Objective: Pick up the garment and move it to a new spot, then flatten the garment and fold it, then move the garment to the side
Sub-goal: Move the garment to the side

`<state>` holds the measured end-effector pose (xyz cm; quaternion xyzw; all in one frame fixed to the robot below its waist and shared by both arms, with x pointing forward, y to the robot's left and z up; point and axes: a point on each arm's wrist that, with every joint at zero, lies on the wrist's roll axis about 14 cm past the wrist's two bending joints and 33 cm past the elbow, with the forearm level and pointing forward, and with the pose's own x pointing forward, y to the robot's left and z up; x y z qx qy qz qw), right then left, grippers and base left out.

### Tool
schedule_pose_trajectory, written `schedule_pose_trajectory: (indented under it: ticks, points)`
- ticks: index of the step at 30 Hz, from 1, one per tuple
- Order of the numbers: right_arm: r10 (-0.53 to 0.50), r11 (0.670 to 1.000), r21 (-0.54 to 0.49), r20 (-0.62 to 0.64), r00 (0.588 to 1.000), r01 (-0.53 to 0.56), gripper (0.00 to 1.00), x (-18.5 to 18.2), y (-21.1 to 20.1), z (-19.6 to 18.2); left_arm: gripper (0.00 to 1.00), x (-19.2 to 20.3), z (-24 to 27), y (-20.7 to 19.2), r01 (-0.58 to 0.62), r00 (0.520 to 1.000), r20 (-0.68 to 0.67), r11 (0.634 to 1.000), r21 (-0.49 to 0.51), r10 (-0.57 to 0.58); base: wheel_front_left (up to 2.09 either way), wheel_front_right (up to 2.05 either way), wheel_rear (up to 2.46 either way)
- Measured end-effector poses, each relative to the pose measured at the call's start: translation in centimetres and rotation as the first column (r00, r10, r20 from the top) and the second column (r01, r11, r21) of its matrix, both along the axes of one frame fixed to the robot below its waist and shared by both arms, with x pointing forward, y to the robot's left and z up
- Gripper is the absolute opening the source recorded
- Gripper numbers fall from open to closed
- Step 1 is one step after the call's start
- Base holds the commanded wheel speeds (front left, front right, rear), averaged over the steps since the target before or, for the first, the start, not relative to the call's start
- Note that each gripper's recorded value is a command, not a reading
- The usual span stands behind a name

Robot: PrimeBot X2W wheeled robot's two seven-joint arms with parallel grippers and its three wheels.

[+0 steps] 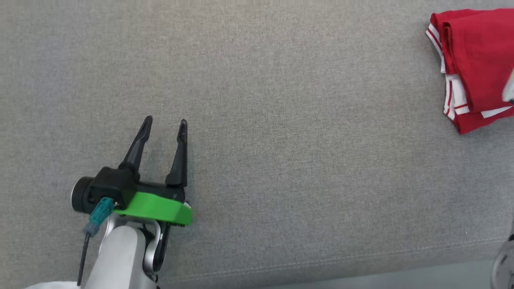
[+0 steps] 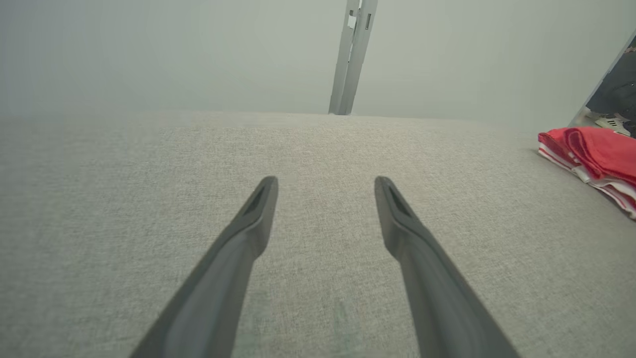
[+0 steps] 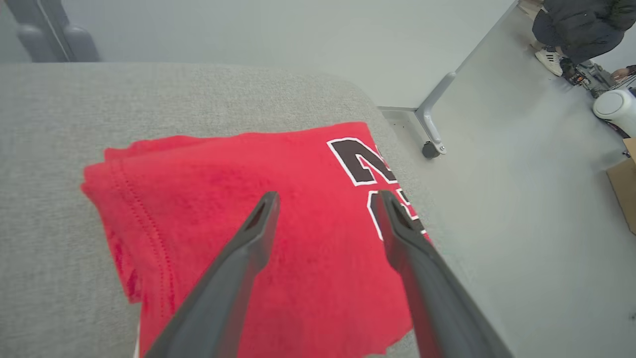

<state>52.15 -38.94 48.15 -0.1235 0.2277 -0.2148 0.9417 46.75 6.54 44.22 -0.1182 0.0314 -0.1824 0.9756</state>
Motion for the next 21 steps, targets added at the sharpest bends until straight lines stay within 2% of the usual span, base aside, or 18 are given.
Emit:
schedule_pose_trajectory:
  ticks: [2, 9, 13, 21]
  points:
    - [0.033, 0.998, 0.052, 0.061, 0.998, -0.037, 1.0, -0.2, 2.0, 0.0, 1.0, -0.4, 0.1, 1.2, -0.048, 0.999, -0.011, 0.999, 0.0, 0.048, 0.0, 0.0, 0.0]
    - [0.152, 0.981, 0.081, 0.23, 0.961, -0.175, 1.0, -1.8, 7.1, 2.0, 1.0, -2.3, 0.6, 4.9, -0.205, 0.978, -0.044, 0.979, 0.009, 0.205, 0.0, 0.0, 0.0]
    - [0.208, 0.965, 0.084, 0.323, 0.923, -0.247, 1.0, -3.0, 9.6, 3.7, 1.0, -3.4, 1.4, 6.5, -0.268, 0.962, -0.046, 0.963, 0.004, 0.268, 0.0, 0.0, 0.0]
    - [0.294, 0.915, 0.093, 0.514, 0.806, -0.394, 1.0, -5.2, 15.2, 7.6, 1.0, -5.7, 3.2, 8.6, -0.323, 0.946, -0.026, 0.946, -0.025, 0.323, 0.0, 0.0, 0.0]
